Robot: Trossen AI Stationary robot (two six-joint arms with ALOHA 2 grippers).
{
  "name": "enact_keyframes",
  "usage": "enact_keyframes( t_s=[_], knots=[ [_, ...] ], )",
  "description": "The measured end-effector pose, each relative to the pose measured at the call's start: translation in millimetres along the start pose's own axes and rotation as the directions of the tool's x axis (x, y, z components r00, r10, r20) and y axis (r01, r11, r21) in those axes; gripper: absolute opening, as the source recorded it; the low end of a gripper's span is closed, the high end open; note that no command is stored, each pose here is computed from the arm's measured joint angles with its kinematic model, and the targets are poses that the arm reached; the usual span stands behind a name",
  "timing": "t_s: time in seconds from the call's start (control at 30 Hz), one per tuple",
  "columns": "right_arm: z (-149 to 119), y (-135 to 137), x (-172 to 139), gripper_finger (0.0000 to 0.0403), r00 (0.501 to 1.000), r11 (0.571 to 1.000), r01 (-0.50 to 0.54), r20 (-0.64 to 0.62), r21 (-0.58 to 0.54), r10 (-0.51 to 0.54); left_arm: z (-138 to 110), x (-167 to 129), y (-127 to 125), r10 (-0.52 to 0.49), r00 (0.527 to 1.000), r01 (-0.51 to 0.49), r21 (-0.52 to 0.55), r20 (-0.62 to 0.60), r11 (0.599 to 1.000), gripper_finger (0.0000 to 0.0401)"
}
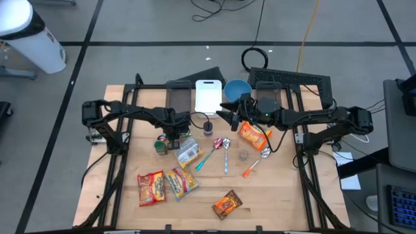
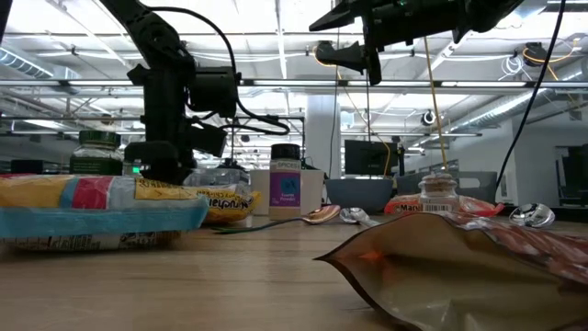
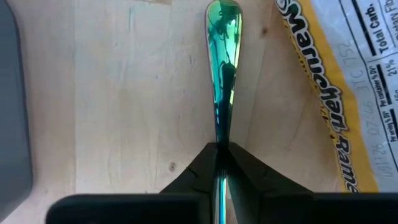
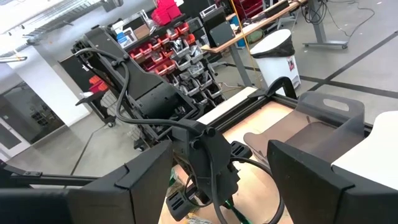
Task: Pick & Place Food Item
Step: Put the left blue spoon into the left black bin
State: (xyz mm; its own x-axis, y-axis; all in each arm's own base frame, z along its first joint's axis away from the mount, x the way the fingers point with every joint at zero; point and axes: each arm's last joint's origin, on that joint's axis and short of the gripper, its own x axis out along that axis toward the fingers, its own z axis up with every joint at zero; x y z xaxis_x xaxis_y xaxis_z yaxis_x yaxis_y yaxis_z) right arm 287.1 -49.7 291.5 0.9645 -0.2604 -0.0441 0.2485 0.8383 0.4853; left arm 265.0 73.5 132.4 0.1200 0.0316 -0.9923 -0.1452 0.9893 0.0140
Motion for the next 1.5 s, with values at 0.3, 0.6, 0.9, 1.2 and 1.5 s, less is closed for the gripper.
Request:
enact_keyframes(
  t_s=[0.3, 0.6, 0.9, 1.2, 1.5],
  knots=[
    [0, 0, 0, 0.0256, 1.0, 1.0, 0.0, 0.0, 0.0, 0.0, -1, 0, 0, 0.002, 1.0, -0.002, -0.004, -0.007, 1.0, 0.0019],
    [0, 0, 0, 0.0256, 1.0, 1.0, 0.0, 0.0, 0.0, 0.0, -6, -13, 3, 0.02, 1.0, -0.02, -0.012, 0.0, 1.0, 0.0013],
    [0, 0, 0, 0.0256, 1.0, 1.0, 0.0, 0.0, 0.0, 0.0, -18, -33, 18, 0.02, 1.0, -0.02, -0.067, 0.002, 0.998, 0.0012],
    [0, 0, 0, 0.0256, 1.0, 1.0, 0.0, 0.0, 0.0, 0.0, -23, -71, 33, 0.04, 0.991, -0.022, -0.139, 0.128, 0.99, 0.0011],
    [0, 0, 0, 0.0256, 1.0, 1.0, 0.0, 0.0, 0.0, 0.0, -2, -134, 56, -0.039, 0.927, 0.103, -0.155, 0.372, 0.982, 0.001]
  ],
)
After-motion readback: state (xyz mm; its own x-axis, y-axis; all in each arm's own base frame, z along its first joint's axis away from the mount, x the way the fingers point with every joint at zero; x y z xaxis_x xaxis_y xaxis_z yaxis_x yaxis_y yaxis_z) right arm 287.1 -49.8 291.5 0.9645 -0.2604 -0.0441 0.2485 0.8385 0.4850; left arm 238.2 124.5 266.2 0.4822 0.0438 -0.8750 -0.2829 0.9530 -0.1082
